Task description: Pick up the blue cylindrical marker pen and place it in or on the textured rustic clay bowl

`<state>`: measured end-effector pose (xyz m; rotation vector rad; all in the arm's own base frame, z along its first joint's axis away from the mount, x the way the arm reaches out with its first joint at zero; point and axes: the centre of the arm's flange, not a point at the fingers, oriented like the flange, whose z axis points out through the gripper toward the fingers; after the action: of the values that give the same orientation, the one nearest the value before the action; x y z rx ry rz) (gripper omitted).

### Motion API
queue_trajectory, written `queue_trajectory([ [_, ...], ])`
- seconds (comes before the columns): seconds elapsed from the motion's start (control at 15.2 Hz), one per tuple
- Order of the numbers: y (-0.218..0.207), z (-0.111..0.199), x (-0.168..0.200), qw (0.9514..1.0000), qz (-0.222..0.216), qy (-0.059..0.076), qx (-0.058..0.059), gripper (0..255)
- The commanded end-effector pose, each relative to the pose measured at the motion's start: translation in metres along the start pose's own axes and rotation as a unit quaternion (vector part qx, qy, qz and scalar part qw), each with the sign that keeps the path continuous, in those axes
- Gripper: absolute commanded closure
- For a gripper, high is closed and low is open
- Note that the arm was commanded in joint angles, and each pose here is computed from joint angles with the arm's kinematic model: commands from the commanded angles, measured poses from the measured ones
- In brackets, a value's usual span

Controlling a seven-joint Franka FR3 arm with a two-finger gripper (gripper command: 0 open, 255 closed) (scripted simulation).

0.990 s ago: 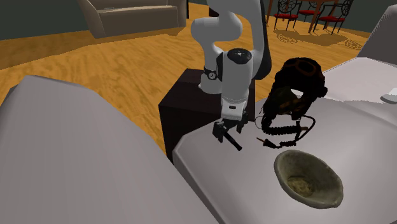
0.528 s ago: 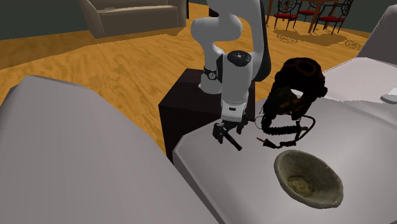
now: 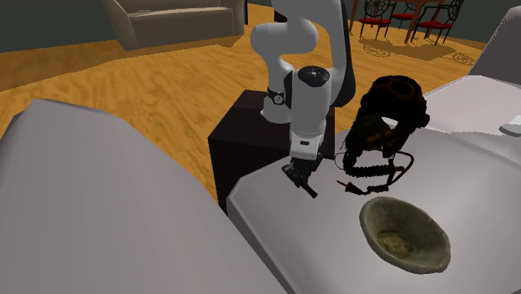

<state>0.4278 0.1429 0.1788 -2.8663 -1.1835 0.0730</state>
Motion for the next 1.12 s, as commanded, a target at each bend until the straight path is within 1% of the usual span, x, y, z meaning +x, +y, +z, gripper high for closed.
queue_trajectory([
  [0.0,-0.001,0.001,0.000,1.0000,-0.001,-0.001,0.001,255],
  [0.13,-0.001,0.001,0.000,1.0000,-0.001,-0.001,0.001,255],
  [1.06,-0.005,-0.073,-0.002,1.0000,-0.001,-0.001,0.001,255],
])
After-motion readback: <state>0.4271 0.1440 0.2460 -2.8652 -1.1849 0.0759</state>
